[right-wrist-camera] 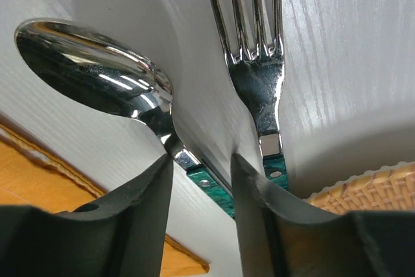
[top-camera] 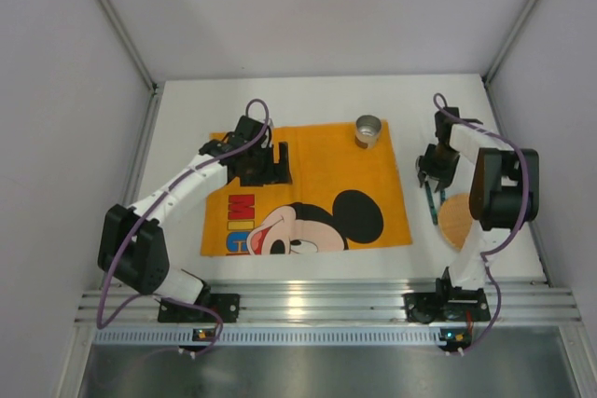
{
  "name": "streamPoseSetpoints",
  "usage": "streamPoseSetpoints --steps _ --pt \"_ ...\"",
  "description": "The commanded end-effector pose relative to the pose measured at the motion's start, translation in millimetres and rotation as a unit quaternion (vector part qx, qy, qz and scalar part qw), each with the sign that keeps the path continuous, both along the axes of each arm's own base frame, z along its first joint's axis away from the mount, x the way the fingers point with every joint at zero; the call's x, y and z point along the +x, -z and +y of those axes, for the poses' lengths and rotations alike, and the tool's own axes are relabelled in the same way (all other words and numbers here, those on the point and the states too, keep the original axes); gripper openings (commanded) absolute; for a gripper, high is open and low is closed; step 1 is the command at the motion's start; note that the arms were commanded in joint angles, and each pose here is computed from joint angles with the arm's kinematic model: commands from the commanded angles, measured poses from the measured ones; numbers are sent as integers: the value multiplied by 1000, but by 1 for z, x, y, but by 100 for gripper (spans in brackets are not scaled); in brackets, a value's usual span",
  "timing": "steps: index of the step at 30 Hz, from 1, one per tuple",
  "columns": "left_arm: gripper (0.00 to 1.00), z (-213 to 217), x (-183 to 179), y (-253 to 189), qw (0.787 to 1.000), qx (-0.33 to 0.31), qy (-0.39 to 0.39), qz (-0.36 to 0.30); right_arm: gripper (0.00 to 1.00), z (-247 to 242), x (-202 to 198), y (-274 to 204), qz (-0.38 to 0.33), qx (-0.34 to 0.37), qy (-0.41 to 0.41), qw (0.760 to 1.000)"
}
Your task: Set the dinner table for one person
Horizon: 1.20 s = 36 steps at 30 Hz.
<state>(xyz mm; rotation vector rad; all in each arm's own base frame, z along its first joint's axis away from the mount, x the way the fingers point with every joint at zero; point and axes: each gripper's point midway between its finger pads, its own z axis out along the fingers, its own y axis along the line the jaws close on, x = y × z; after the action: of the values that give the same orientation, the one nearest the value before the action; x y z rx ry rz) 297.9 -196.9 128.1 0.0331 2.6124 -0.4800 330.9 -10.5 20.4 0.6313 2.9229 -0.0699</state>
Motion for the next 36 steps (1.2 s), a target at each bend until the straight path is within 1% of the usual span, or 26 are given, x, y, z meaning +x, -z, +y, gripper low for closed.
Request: streamPoseSetpoints --steps 1,2,6,9,11,13,14,16,18,20,21,22,24,26,27,29,31,34,35,36 --pt "88 -7 14 -17 1000 -14 1 -27 39 3 9 4 -14 13 -7 1000" --pt "88 -8 15 -18 1000 -14 1 -27 35 5 9 5 -13 13 -10 1000" --pt "88 -9 17 -17 1000 -13 2 -27 9 6 8 9 -8 13 -13 1000" --pt "88 -9 17 -16 1000 -13 2 -25 0 6 11 6 -9 10 -14 1000" --pt "88 -10 18 -12 1000 -13 4 -22 0 4 16 -3 -14 2 -17 1000" --pt "88 -11 18 -9 1000 -16 5 -20 0 1 25 -21 -27 -8 -17 999" --pt "88 -15 19 -7 1000 -20 9 -18 0 0 38 -38 -51 -13 -19 998" --pt "88 -18 22 -2 1000 -20 13 -14 0 -2 42 -59 -62 -25 -21 998" --pt "88 -24 31 -4 999 -24 17 -16 0 -4 52 -89 -89 -40 -23 995" --pt "88 -33 44 -18 999 -34 27 -32 0 -7 55 -113 -117 -50 -24 992" --pt "88 -36 47 -19 998 -35 31 -31 0 -8 55 -122 -125 -54 -23 990" --pt "88 -38 52 -16 999 -32 33 -26 0 -9 54 -128 -131 -57 -25 989" --pt "87 -46 62 -27 998 -41 37 -34 0 -7 46 -140 -142 -53 -25 988" --pt "87 -52 69 -30 997 -48 38 -35 0 14 41 -150 -156 -36 -51 986" --pt "87 -54 70 -31 997 -51 39 -36 0 27 37 -148 -159 -8 -66 985" --pt "87 -55 72 -33 997 -55 34 -37 0 54 31 -150 -173 18 -111 979" --pt "87 -54 73 -35 997 -57 30 -44 0 82 23 -150 -178 29 -156 971" --pt "87 -47 68 -39 997 -52 25 -50 0 114 10 -135 -168 53 -197 964" --pt "87 -41 64 -35 998 -40 19 -47 0 127 5 -127 -166 59 -215 961" --pt "87 -37 62 -41 998 -39 17 -55 0 136 1 -123 -163 67 -221 959"
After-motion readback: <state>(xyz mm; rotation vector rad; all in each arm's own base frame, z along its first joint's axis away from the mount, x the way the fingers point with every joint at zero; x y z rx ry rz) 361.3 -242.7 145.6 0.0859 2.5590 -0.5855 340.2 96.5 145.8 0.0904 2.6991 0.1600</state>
